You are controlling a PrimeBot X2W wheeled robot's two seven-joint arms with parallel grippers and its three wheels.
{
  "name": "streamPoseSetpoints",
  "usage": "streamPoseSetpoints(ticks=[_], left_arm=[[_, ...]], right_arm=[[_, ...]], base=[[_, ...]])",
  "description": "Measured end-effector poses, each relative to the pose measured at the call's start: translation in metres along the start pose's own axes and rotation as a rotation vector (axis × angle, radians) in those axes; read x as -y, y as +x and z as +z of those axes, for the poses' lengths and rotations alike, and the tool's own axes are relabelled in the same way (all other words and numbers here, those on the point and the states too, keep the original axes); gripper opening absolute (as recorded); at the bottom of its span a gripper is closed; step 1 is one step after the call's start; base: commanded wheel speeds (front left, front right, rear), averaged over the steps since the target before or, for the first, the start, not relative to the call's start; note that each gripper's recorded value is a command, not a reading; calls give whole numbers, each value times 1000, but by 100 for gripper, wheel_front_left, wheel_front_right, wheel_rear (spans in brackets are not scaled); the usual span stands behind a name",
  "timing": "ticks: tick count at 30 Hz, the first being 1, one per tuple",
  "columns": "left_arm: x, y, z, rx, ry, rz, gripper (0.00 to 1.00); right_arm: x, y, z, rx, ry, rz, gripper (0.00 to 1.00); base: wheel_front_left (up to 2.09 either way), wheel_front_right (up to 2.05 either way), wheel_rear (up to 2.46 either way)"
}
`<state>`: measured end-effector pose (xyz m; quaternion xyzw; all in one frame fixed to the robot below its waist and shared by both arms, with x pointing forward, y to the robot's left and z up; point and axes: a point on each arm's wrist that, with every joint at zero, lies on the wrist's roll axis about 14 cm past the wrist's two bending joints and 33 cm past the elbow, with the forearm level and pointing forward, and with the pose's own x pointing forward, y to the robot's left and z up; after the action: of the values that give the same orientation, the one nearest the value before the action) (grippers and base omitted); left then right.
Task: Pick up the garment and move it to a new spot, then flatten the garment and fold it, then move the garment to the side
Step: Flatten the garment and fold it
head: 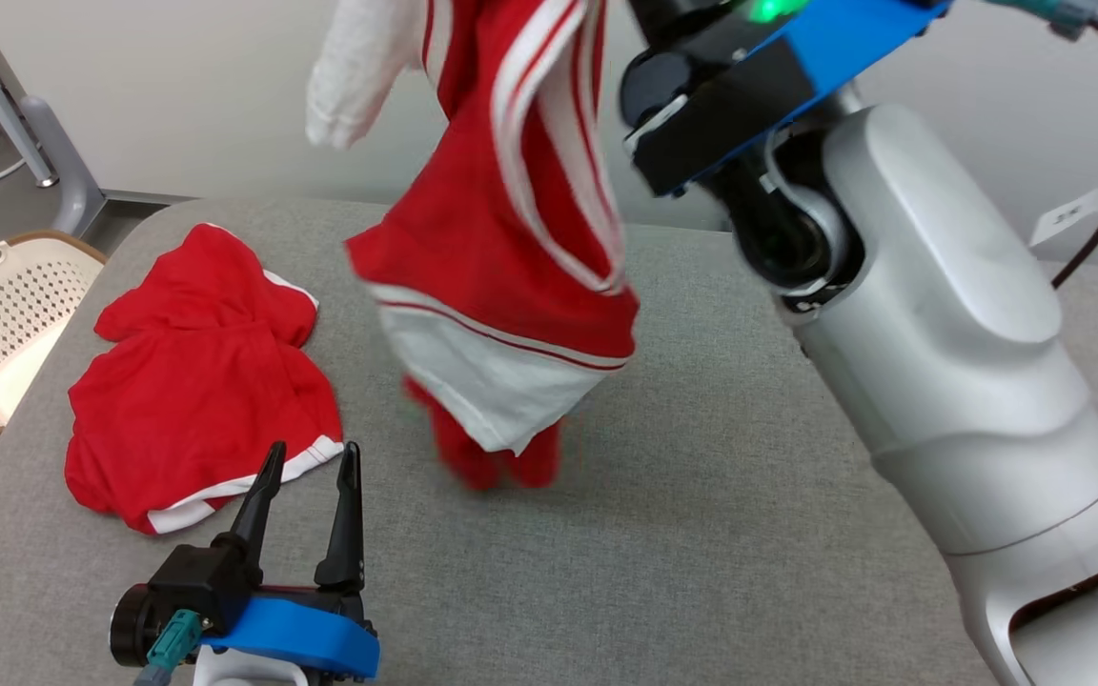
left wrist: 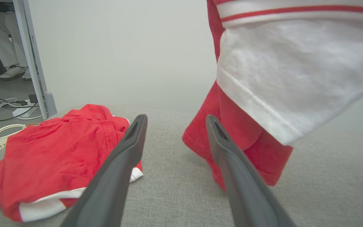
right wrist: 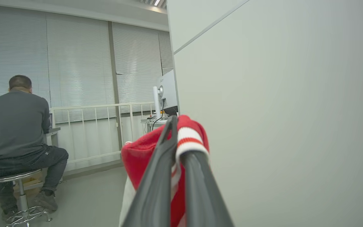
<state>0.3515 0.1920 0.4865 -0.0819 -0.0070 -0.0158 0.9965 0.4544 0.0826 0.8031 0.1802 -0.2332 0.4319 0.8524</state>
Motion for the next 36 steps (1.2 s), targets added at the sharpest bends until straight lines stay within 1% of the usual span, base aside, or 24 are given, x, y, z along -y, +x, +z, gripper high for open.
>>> streamPoseSetpoints(ticks=[3, 5, 8, 12, 14, 16, 19, 22, 25, 31, 36], left_arm=[[3, 0, 0, 0, -2, -8, 100], [5, 1, -1, 0, -2, -15, 100], [7, 5, -3, -8, -2, -25, 100], [11, 10, -8, -24, -3, -39, 100], [14, 14, -11, -31, -4, -46, 100], [16, 17, -13, -36, -4, -52, 100], [18, 21, -14, -39, -5, -60, 100], [22, 23, -14, -39, -7, -69, 100], [24, 25, -13, -33, -8, -77, 100], [29, 28, -10, -24, -10, -91, 100], [30, 31, -13, -32, -12, -95, 100]], right_arm=[[32, -9, -1, -6, 5, -102, 0], [59, -27, -15, -37, 15, -193, 0], [103, -66, -47, -107, 54, -353, 0], [154, -125, -82, -197, 36, -549, 0], [175, -153, -93, -236, 6, -627, 0], [186, -172, -97, -252, -4, -677, 0], [188, -183, -94, -251, -22, -692, 0], [179, -182, -82, -234, -51, -662, 0], [161, -179, -63, -208, -77, -614, 0], [116, -181, -12, -166, -168, -526, 0], [94, -192, 1, -167, -159, -501, 0]], base=[[0, 0, 0], [0, 0, 0], [0, 0, 0], [0, 0, 0], [0, 0, 0], [0, 0, 0], [0, 0, 0], [0, 0, 0], [0, 0, 0], [0, 0, 0], [0, 0, 0]])
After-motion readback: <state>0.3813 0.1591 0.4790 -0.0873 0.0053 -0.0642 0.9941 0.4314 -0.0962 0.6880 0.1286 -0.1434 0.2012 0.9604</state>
